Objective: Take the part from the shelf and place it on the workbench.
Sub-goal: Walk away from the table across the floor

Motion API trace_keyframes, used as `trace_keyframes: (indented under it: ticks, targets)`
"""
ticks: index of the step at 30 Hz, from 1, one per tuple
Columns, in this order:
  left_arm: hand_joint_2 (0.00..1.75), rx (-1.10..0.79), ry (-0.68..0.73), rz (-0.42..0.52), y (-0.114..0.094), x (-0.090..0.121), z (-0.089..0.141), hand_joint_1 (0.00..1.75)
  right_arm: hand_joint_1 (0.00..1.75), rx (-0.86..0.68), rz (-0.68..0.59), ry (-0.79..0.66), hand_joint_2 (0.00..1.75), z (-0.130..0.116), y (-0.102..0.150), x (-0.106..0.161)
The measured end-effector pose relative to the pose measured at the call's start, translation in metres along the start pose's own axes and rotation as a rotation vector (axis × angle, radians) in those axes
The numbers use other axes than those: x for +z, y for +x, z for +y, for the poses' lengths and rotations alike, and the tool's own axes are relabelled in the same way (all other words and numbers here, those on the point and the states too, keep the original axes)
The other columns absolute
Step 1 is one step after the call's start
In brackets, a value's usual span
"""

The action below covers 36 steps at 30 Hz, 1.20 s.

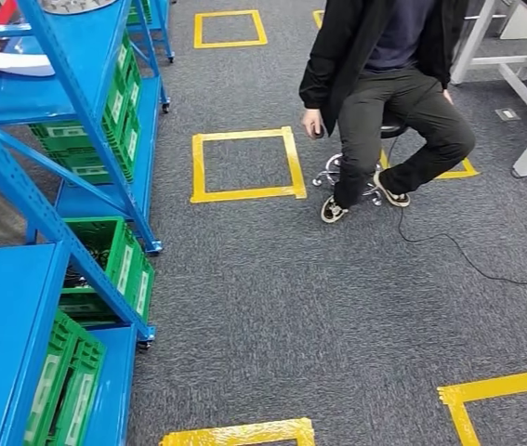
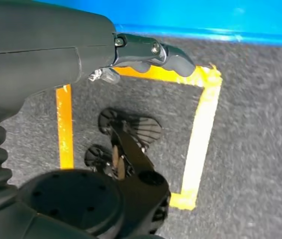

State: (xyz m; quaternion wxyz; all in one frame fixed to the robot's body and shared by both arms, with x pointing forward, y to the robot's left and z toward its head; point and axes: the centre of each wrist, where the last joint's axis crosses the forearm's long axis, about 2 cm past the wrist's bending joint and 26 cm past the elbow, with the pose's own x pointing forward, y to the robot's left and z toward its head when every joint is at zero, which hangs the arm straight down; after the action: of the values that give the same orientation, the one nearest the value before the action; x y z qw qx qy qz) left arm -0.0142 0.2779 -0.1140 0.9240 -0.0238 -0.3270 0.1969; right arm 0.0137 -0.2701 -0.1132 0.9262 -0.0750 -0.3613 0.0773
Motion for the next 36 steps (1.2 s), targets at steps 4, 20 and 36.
trace_keyframes:
  ticks: [4,20,36]
  targets:
    - [1.75,0.003,0.001,-0.004,0.0016,-0.0013,-0.0006,0.0,0.0,0.0,0.004,0.002,1.75,0.0002,-0.0013,0.0011]
    - [1.75,0.004,0.0,-0.006,0.0022,-0.002,-0.002,0.0,0.0,0.006,0.021,0.007,1.75,0.0001,-0.0056,0.0045]
    - [1.75,0.001,0.004,-0.007,0.0029,-0.0021,0.0004,0.0,0.0,0.009,0.009,0.01,1.75,-0.0003,-0.002,0.0015]
